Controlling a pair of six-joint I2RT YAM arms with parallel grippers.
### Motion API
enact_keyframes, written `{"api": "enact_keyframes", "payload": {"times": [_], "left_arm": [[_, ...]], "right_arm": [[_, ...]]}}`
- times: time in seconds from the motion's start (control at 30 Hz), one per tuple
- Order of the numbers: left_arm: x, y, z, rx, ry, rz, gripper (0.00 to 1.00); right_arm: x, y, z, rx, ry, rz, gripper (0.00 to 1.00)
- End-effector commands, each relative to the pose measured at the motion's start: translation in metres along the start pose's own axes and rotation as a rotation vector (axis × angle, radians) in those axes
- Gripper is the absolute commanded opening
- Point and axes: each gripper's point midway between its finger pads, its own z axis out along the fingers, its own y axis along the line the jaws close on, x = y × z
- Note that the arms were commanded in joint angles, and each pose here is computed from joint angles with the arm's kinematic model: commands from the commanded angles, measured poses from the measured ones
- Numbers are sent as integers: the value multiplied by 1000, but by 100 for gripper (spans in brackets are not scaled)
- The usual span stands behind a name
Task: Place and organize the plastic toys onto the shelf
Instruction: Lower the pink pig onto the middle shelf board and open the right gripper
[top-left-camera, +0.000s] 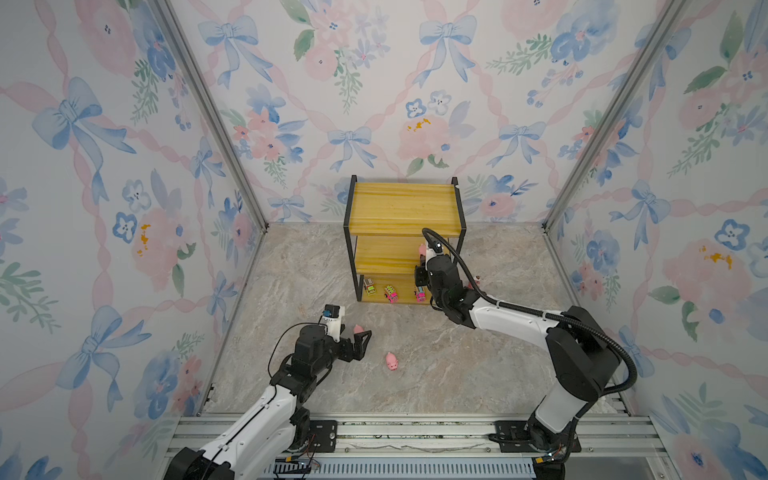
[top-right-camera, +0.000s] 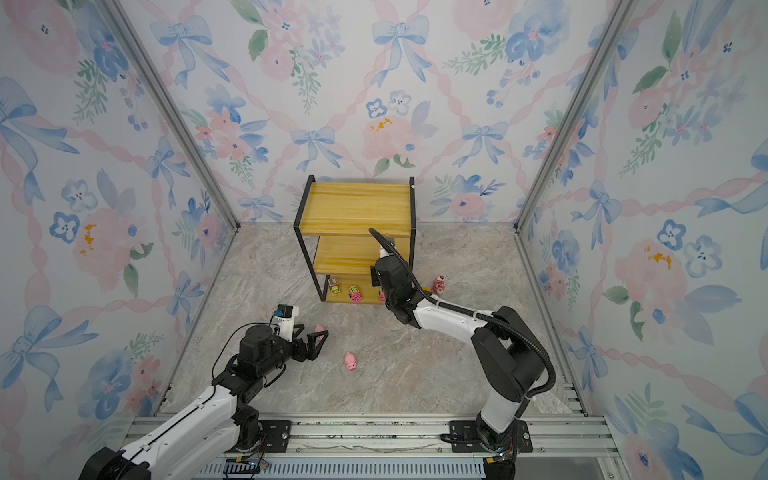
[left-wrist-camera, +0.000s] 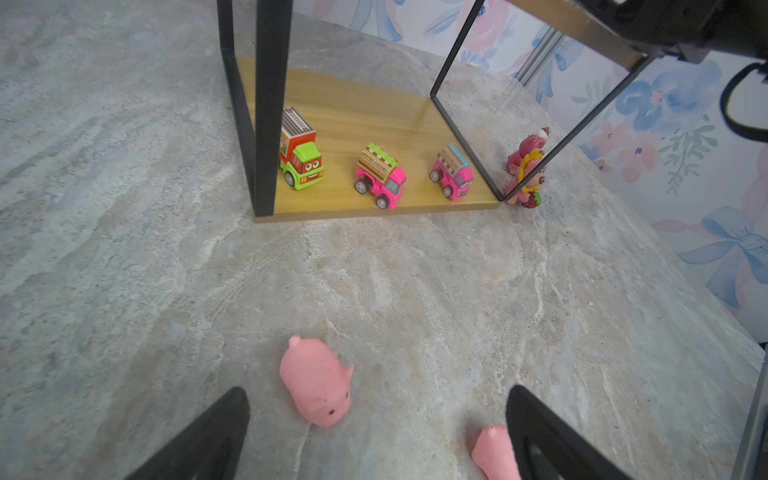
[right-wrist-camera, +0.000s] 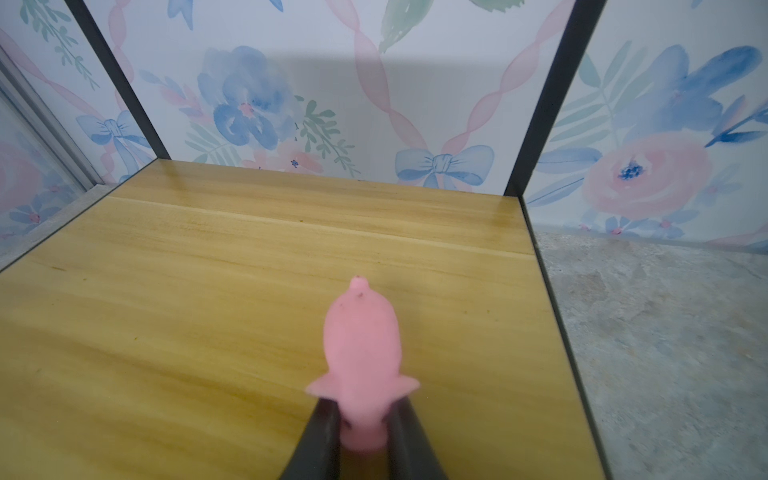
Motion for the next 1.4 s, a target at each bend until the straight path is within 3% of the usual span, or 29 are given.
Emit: {"api": "enact_keyframes", "payload": {"times": [0.0,0.6,0.83,1.03,1.37], "left_arm": [[-6,-2,1,5,-18,28,97],[-6,-3,1,9,-16,31,97],[-6,-4,1,15,-17,32,97],[-6,-4,0,15,-20,33,98],[-6,-4,1,14,-17,32,97]], "right_arm": [[-14,0,7,-4,-32,36,21],[-9,2,20,-6,-22,44,23],[-9,0,17,-5,-22,48,39],[-8,0,12,-9,-22,52,47],[-9,8,-22,-1,-13,-9,62]]}}
